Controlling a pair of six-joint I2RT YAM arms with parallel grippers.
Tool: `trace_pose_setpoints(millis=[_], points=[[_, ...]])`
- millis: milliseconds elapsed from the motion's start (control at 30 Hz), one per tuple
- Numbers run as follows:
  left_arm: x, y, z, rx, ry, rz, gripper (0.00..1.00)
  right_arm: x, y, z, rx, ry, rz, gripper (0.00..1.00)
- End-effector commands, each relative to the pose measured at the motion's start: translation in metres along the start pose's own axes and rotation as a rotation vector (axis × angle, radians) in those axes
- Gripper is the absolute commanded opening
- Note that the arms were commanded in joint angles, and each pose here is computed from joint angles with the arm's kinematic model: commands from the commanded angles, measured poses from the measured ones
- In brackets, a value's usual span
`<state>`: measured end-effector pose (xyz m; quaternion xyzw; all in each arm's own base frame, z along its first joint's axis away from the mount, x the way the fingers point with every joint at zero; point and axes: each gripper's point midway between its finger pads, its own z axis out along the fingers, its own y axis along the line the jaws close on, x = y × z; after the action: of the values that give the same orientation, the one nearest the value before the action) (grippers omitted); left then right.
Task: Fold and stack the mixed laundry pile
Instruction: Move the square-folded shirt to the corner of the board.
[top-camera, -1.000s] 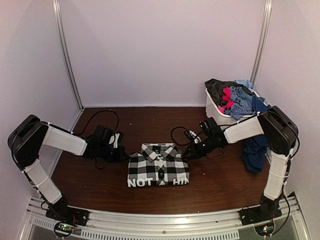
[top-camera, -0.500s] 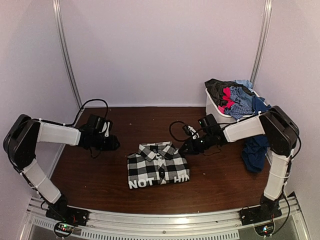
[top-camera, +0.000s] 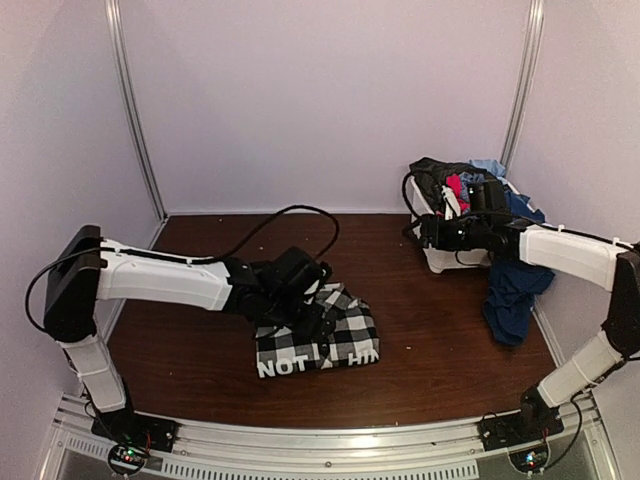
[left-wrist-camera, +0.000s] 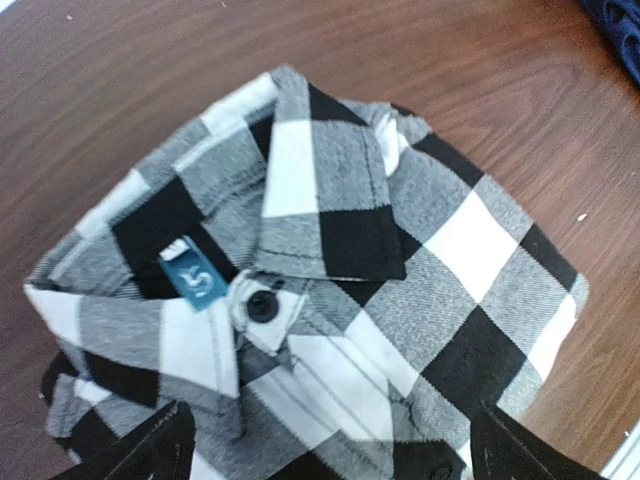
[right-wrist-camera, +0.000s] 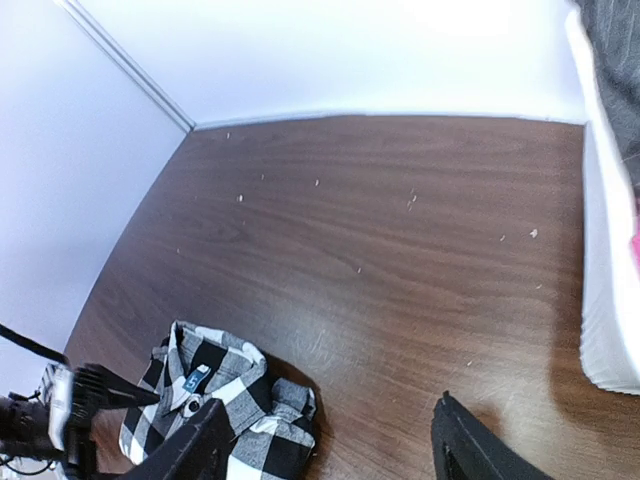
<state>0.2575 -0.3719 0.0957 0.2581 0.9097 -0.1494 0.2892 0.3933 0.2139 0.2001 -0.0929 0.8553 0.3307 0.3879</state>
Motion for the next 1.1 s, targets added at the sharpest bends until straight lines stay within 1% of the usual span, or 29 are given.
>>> trace_pose_setpoints(millis=[0,100,167,233,333,400,467,533,600,667,767,833,867,967,1033,1067], points=[[0.029,0.012,0.037,-0.107,0.13,-0.007,0.98,-0.032,-0.019,-0.049,0.159,-0.17,-0.074,0.79],[0.045,0.031,0.05,-0.139,0.208,0.011,0.98,-0.042,-0.027,-0.077,0.17,-0.246,-0.051,0.94],[0.054,0.046,0.053,-0.124,0.247,0.026,0.98,-0.042,-0.03,-0.089,0.136,-0.267,-0.033,0.99],[0.063,0.071,0.055,-0.141,0.294,0.065,0.98,-0.039,-0.03,-0.096,0.11,-0.267,-0.025,1.0],[0.069,0.118,0.051,-0.159,0.376,0.114,0.98,-0.033,-0.025,-0.097,0.075,-0.243,-0.038,1.0],[0.071,0.159,0.043,-0.216,0.437,0.166,0.98,-0.029,-0.021,-0.096,0.048,-0.236,-0.048,1.0],[0.066,0.203,0.032,-0.292,0.476,0.169,0.98,-0.025,-0.013,-0.096,-0.002,-0.232,-0.057,1.0],[0.049,0.236,0.022,-0.351,0.446,0.167,0.98,-0.021,-0.007,-0.094,-0.043,-0.223,-0.051,1.0],[0.023,0.259,0.006,-0.401,0.373,0.125,0.98,-0.025,-0.001,-0.096,-0.074,-0.238,-0.066,1.0],[-0.003,0.277,-0.019,-0.494,0.292,0.109,0.98,-0.025,0.002,-0.097,-0.083,-0.234,-0.077,1.0],[-0.027,0.267,-0.046,-0.479,0.191,0.085,0.98,-0.027,0.007,-0.102,-0.094,-0.24,-0.106,1.0],[-0.026,0.252,-0.059,-0.423,0.146,0.021,0.98,-0.027,0.01,-0.104,-0.1,-0.245,-0.114,1.0],[-0.023,0.247,-0.063,-0.409,0.123,-0.038,0.98,-0.026,0.011,-0.105,-0.104,-0.245,-0.111,1.0],[-0.005,0.215,-0.057,-0.276,0.071,-0.205,0.98,-0.023,0.013,-0.105,-0.127,-0.251,-0.09,1.0],[0.006,0.194,-0.047,-0.253,0.076,-0.228,0.98,-0.022,0.014,-0.103,-0.142,-0.25,-0.078,1.0],[0.015,0.187,-0.041,-0.273,0.103,-0.229,0.98,-0.021,0.013,-0.102,-0.146,-0.246,-0.073,1.0]])
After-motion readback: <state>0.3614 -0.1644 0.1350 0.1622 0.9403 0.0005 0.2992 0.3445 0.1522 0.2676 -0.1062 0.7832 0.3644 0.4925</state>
